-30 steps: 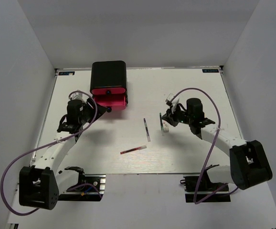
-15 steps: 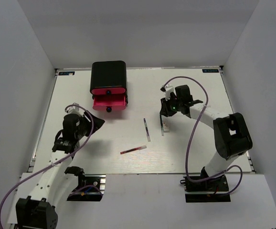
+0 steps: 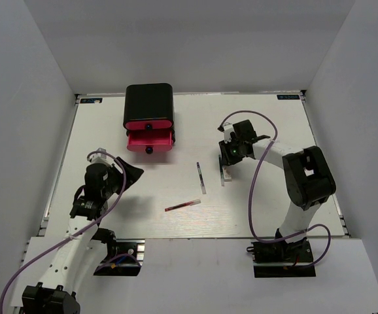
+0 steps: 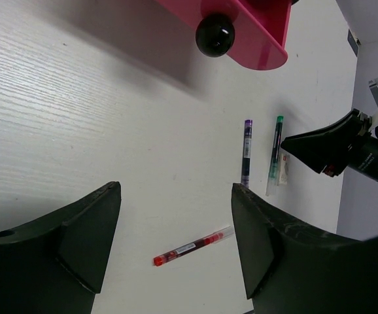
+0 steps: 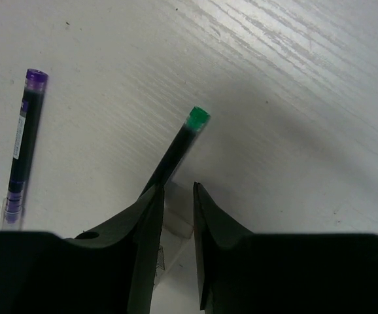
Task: Sort the stationery into containers
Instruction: Grab a piece of stationery with the right arm
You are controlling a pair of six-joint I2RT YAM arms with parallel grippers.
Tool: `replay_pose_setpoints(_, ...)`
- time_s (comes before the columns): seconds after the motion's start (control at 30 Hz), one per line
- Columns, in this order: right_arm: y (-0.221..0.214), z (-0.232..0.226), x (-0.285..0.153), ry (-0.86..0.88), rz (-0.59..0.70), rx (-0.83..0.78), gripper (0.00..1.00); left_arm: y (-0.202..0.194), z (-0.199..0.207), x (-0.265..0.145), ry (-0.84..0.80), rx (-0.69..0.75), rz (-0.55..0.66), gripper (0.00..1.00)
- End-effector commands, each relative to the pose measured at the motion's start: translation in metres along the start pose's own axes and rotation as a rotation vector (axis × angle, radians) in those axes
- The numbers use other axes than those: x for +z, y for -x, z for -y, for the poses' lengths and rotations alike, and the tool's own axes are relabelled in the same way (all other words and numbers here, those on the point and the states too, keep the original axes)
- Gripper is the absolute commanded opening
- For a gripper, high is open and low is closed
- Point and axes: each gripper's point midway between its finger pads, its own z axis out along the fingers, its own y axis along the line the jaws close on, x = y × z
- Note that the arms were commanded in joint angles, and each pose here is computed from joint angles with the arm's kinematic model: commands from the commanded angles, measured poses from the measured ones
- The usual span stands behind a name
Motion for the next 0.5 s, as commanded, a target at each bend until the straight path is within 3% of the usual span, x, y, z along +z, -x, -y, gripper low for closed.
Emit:
replay_pose_setpoints(0.0,0.014,-0.004,-0.002,-0.003,0.015,0.002,0.32,0.003,0.000,-0.001,0.001,0.005,0.006,0.78)
replay_pose_setpoints(0.47,0.016,-0.024,0.011,0.039,-0.004,-0.007,0.35,0.002,-0.002,-0.005,0.025,0.011,-0.002,0.79)
